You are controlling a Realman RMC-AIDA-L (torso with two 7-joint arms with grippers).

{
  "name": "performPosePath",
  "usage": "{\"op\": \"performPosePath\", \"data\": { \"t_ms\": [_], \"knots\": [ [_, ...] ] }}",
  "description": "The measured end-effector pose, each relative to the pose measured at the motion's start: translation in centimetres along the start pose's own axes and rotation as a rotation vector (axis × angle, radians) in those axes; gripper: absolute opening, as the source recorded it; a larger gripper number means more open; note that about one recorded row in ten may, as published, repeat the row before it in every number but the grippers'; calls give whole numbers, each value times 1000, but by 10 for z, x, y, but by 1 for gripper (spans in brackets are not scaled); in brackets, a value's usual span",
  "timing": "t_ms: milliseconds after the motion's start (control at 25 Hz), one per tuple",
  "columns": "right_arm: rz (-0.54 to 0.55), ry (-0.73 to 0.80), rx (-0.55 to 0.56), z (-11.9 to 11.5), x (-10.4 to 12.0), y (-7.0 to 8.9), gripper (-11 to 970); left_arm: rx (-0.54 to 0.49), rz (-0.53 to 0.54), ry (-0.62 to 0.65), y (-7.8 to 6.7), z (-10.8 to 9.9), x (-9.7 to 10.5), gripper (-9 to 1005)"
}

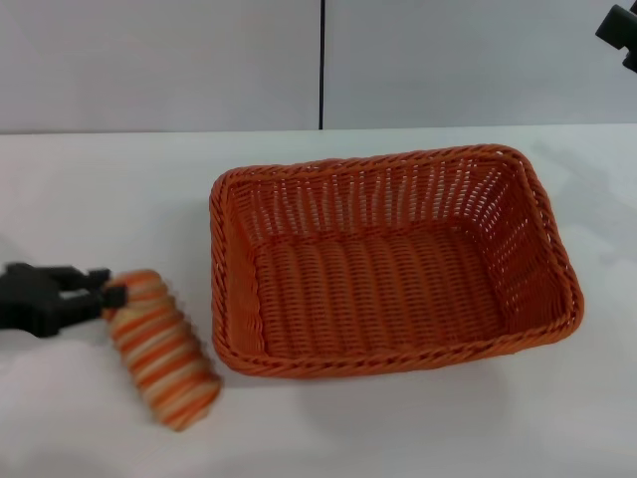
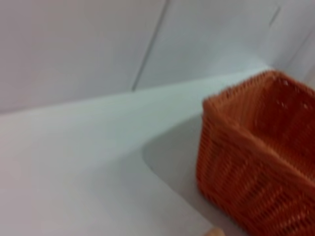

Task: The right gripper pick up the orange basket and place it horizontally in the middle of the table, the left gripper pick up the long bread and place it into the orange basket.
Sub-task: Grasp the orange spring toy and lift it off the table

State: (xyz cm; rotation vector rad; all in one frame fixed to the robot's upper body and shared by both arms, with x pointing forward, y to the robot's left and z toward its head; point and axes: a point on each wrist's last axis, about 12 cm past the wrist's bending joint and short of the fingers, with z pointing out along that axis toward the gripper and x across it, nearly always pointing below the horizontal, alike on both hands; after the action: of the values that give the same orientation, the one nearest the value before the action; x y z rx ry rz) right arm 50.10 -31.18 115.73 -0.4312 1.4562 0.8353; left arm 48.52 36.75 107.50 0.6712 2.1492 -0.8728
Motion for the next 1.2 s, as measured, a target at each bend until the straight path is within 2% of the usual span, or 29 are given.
{"op": "performPosePath", "data": {
  "t_ms": [80,160,240,400,520,840,1040,1200],
  "knots": [
    [3,-1,-2,0,0,0,681,-14,3,-23,2,-10,-4,418],
    [5,-1,-4,0,1,0,681,-34,8,-41,4,-22,-8,362],
    [4,-2,-5,0,0,0,681,-63,17,-59,6,-36,-13,290],
    [4,-6,-17,1,0,1,681,-89,29,-74,8,-50,-18,147],
    [4,-7,-25,1,-1,2,681,-74,35,-58,8,-44,-18,106],
    [7,-7,-32,1,0,3,680,-4,56,-50,-2,-6,-22,-2],
    [13,-7,-25,-2,1,2,680,17,80,-9,-2,9,-25,110],
    [21,-15,-21,-5,2,-1,680,9,92,-9,0,17,-27,258]
  ]
}}
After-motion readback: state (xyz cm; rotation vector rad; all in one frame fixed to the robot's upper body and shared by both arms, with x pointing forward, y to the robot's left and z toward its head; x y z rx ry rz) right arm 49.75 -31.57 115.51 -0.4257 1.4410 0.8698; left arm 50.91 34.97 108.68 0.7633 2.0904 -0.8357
